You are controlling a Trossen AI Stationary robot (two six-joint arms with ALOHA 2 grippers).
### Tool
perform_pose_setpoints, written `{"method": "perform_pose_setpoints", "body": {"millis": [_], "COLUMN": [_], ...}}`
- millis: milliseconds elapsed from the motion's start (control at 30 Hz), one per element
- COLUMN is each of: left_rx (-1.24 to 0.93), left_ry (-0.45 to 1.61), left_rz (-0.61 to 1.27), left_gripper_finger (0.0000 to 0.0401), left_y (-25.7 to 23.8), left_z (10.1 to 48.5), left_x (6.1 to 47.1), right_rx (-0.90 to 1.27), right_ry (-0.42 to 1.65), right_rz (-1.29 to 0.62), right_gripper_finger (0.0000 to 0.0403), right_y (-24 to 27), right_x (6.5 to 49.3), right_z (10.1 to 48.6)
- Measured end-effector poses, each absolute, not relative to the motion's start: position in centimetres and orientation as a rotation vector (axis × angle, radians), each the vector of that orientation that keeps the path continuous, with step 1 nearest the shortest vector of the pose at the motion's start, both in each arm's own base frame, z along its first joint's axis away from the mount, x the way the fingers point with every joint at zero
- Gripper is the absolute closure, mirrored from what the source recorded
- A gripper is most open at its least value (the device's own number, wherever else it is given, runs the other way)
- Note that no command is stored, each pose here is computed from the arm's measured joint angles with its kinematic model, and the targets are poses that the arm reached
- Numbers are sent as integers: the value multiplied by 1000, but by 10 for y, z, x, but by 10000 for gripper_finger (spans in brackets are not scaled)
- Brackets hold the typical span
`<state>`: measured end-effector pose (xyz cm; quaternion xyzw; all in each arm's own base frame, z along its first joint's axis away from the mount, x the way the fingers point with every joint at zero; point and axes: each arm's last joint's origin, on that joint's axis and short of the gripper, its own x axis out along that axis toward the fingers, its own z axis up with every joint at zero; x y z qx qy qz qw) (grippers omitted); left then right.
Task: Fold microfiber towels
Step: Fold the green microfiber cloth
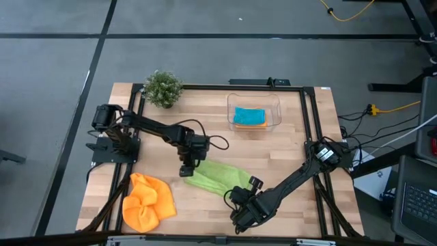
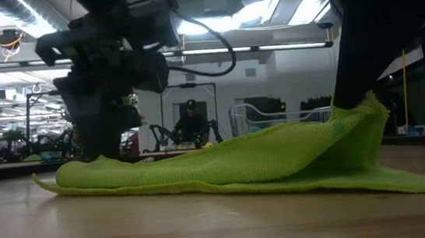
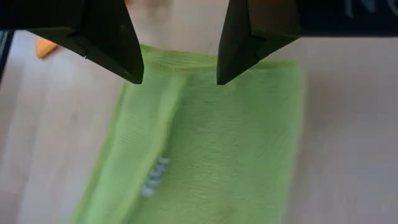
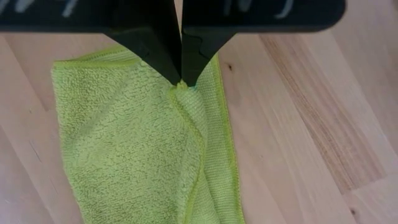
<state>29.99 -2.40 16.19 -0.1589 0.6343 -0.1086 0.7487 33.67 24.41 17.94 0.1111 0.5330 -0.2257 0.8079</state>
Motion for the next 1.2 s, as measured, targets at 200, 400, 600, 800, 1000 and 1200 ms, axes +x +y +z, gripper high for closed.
{"method": "perform_pose_setpoints", "body": {"millis": [200, 400, 600, 800, 1000, 1200], "left_rx": [-291, -249, -247, -246, -244, -270], "left_ry": [1364, 1330, 1363, 1360, 1343, 1359], "left_rz": [-253, -265, -260, -264, -267, -239], "left_gripper_finger": [204, 205, 224, 257, 311, 394], "left_y": [-38, -47, -47, -47, -47, -47], "left_z": [149, 148, 149, 151, 155, 163], "left_x": [309, 312, 308, 307, 307, 301], "right_rx": [236, 237, 242, 242, 242, 246], "right_ry": [1141, 1143, 1149, 1149, 1149, 1154], "right_rz": [-483, -482, -478, -478, -478, -476], "right_gripper_finger": [403, 403, 402, 402, 402, 402], "right_y": [244, 244, 244, 244, 244, 244], "right_x": [337, 337, 337, 337, 337, 336], "right_z": [179, 179, 179, 179, 179, 179]}}
